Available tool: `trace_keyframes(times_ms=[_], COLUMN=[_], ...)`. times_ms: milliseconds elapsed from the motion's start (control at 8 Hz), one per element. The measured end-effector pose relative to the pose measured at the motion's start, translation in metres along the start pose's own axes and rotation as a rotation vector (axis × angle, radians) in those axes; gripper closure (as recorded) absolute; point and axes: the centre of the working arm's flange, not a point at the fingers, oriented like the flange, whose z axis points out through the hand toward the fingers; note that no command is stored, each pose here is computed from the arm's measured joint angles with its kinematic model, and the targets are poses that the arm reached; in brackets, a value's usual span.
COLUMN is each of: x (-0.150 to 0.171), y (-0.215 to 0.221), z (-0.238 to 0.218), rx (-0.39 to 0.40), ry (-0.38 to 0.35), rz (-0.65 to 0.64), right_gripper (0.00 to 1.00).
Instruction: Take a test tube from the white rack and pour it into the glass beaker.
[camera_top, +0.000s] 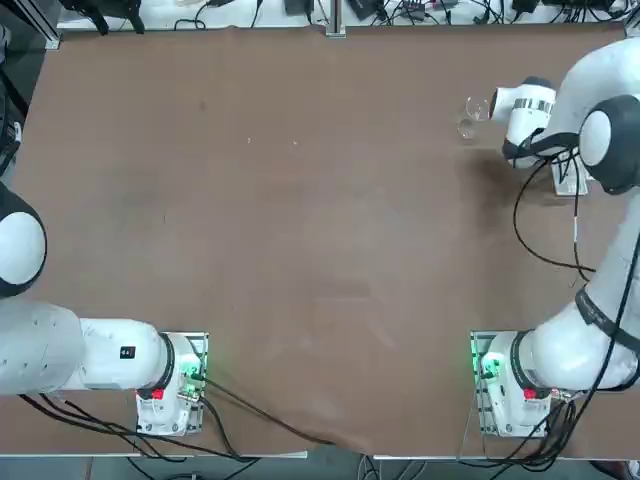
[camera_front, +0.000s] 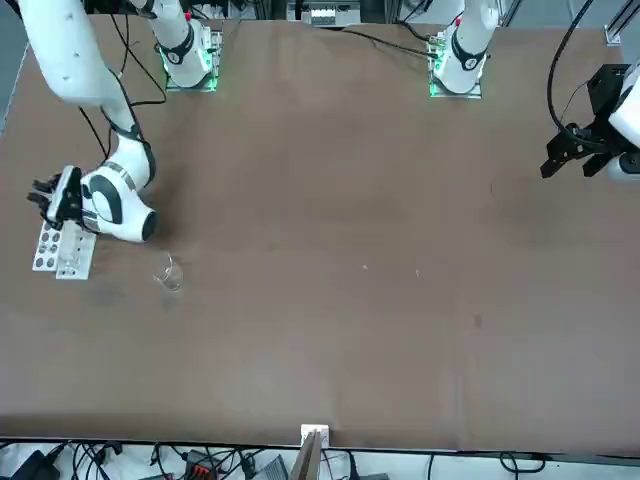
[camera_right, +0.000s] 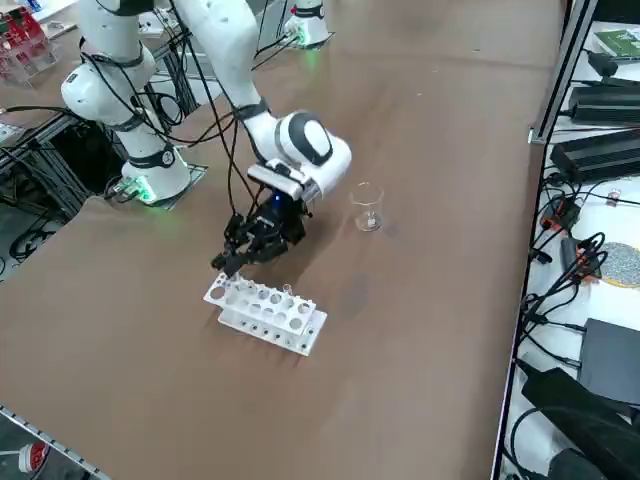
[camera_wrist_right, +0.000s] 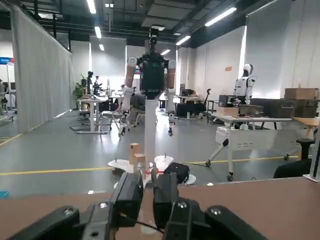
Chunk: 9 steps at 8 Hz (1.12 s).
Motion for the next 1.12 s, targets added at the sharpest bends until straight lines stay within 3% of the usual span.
trace_keyframes(times_ms=[375, 625, 875, 1125], x=[0.084, 0.133, 0.175, 0.172], y=[-0.005, -0.005, -0.016, -0.018], z=[-0.004, -0.032, -0.097, -0.193], rx=[-0.050, -0.095, -0.065, 0.044], ry=[-0.042, -0.182, -0.367, -0.473], rz=[0.025, -0.050, -0.157, -0.214], right_gripper=[0.82, 0.82, 0.82, 0.82])
